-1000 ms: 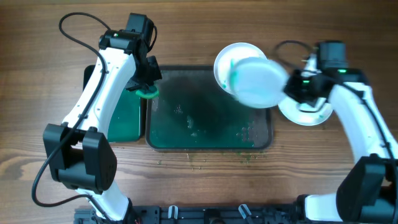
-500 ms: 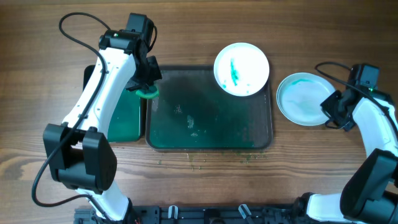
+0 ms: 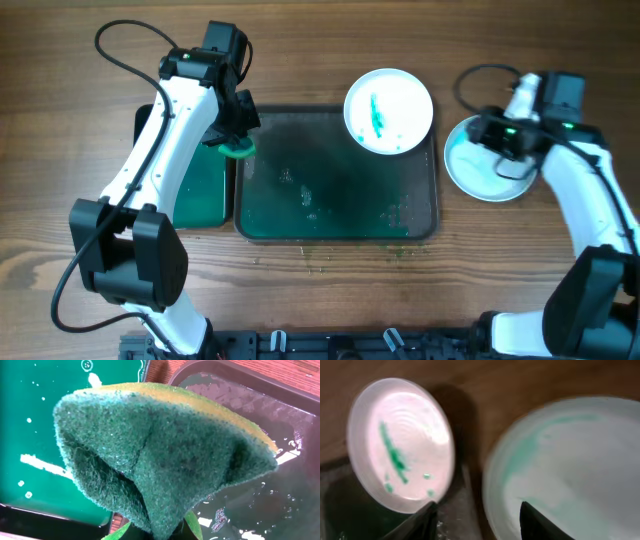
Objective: Clean dirty plates on tray and stack at the side
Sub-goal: 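Reach right gripper to the last white plate and grasp its rim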
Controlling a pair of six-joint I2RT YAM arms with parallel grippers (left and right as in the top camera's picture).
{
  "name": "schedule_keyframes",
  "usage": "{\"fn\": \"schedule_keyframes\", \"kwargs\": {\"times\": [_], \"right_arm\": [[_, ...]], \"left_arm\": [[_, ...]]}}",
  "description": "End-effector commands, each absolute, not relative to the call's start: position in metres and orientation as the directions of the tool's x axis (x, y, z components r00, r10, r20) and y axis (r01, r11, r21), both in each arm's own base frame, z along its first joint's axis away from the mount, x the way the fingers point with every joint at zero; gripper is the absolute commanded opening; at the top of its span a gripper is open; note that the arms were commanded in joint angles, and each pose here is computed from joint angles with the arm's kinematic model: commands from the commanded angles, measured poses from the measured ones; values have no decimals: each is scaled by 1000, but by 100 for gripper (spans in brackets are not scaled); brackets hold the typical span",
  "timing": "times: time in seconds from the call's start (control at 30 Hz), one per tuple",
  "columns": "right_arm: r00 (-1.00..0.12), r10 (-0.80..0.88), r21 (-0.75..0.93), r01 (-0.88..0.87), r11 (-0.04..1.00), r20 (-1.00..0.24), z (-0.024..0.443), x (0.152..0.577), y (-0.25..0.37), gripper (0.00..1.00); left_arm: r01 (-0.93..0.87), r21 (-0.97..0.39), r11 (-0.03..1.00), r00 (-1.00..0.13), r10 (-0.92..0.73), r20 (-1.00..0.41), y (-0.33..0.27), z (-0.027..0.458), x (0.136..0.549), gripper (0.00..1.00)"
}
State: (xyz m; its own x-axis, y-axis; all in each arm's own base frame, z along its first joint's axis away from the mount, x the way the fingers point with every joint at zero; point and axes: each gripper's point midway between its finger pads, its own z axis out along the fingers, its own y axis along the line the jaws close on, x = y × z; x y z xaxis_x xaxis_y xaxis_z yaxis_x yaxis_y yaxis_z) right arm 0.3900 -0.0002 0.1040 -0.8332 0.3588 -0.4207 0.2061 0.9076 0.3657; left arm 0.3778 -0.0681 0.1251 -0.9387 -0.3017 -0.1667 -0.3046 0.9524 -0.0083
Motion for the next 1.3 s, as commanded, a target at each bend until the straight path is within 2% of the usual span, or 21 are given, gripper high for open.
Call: {"fn": "schedule_keyframes", "kwargs": {"times": [0.0, 0.13, 0.3, 0.37, 0.43, 0.47, 0.7, 0.87, 1.0, 1.07, 1.17, 1.27], "right_arm": [[-831, 279, 352, 109, 930, -481, 101, 415, 33, 53], [-866, 175, 278, 43, 960, -469, 65, 444, 57, 53], [-869, 160, 195, 75, 978, -468, 40, 470, 51, 47], [-864, 159, 191, 74, 979, -478, 38, 475, 51, 41], [-859, 159, 187, 76, 979, -487, 35, 479, 50, 28], [-859, 159, 186, 76, 980, -486, 34, 479, 50, 24], [-880, 139, 186, 59, 981, -454, 15, 475, 52, 21], [-893, 138, 220, 45, 975, -429, 14, 470, 59, 6], [-926, 139, 347, 9, 938, -350, 19, 452, 84, 4], [-947, 196, 416, 75, 906, -256, 26, 434, 96, 5], [-974, 181, 431, 106, 896, -135, 32, 401, 116, 5], [-988, 151, 419, 122, 900, -37, 25, 372, 140, 4]], "left_arm": [[-286, -23, 958, -941, -285, -182, -70, 130, 382, 4], [-285, -29, 958, -939, -286, -191, -71, 131, 384, 4], [-285, -29, 958, -939, -286, -192, -71, 131, 384, 4], [-285, -29, 958, -939, -286, -192, -71, 131, 384, 4], [-285, -29, 958, -939, -286, -192, -71, 131, 384, 4], [-285, -29, 958, -939, -286, -192, -71, 131, 384, 4], [-285, -29, 958, -939, -286, -192, -71, 131, 384, 4], [-286, -29, 958, -939, -286, -192, -71, 131, 384, 4], [-286, -29, 958, -939, -286, -192, -71, 131, 384, 4], [-286, -29, 958, -939, -286, -192, -71, 131, 384, 4], [-286, -30, 958, -939, -286, -192, -71, 131, 384, 4], [-272, -97, 958, -945, -284, -159, -84, 130, 382, 4]]}}
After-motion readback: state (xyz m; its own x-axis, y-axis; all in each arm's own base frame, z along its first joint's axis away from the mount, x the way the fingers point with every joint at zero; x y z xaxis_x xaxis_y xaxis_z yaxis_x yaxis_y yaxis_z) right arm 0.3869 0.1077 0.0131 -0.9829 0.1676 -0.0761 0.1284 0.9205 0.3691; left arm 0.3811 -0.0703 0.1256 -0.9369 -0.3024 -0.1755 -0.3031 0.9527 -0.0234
